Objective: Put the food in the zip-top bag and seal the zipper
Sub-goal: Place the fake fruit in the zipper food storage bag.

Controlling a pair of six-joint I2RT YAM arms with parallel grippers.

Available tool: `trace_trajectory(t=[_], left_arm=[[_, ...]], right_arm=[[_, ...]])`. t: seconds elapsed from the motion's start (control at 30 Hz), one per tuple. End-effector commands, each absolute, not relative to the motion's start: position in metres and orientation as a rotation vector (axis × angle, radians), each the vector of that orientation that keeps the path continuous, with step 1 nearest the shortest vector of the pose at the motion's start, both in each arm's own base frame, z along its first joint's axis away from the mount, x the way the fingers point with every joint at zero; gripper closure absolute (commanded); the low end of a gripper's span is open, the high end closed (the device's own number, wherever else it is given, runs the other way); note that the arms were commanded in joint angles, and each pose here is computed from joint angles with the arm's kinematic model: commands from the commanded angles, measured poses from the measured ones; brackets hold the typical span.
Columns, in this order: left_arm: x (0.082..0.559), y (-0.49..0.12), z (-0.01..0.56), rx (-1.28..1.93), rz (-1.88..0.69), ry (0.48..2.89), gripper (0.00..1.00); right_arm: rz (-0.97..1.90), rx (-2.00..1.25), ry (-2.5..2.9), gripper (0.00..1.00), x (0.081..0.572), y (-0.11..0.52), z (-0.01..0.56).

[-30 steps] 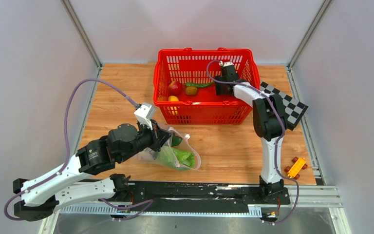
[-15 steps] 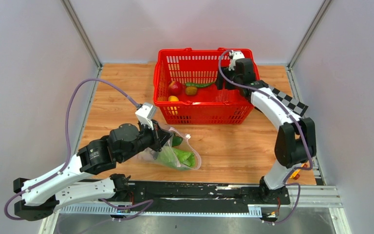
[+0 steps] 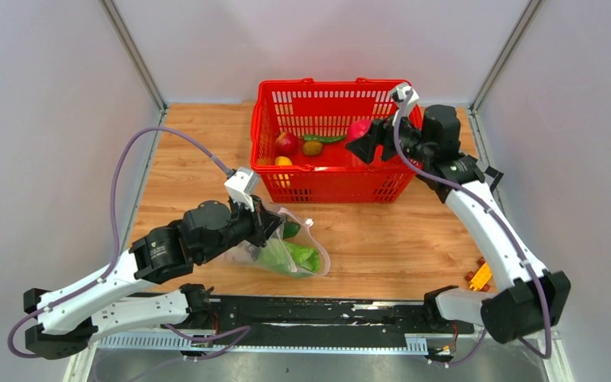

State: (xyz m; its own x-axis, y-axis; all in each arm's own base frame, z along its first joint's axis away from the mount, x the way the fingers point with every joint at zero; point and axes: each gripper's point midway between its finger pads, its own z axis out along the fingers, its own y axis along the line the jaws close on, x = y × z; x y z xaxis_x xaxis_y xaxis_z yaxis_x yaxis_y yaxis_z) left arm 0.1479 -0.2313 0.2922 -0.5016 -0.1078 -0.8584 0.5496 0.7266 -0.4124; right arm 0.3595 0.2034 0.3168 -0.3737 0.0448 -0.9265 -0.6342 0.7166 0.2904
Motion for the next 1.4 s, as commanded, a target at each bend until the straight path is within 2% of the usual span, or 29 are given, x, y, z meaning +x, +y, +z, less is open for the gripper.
trace_trajectory(t=[0.0, 0.27, 0.43, 0.63, 0.87, 1.13, 1.37], left_arm=[[0.151, -0.239, 0.306, 0.326, -0.872, 1.896, 0.98], [0.154, -0.245, 0.312, 0.329, -0.876, 1.882, 0.98], [0.154, -0.249, 0.314, 0.337, -0.885, 1.880, 0.98], [0.151, -0.253, 0.321, 0.353, -0.917, 1.869, 0.98], [0.145, -0.257, 0.331, 0.383, -0.969, 1.847, 0.98], [0.146, -0.256, 0.340, 0.343, -0.993, 1.828, 0.98], [0.154, -0.243, 0.350, 0.253, -0.964, 1.799, 0.97]], right_arm=[[1.042, -0.673, 1.687, 0.62, 0.289, 0.232, 0.342], [1.241, -0.984, 1.572, 0.62, 0.174, 0.269, 0.322], [1.314, -1.104, 1.621, 0.63, 0.129, 0.293, 0.286], [1.274, -1.136, 1.729, 0.63, 0.123, 0.311, 0.255], [1.152, -1.024, 1.843, 0.62, 0.148, 0.326, 0.237], [0.992, -1.141, 1.794, 0.58, 0.131, 0.346, 0.240], [1.008, -1.192, 1.823, 0.56, 0.118, 0.349, 0.234]])
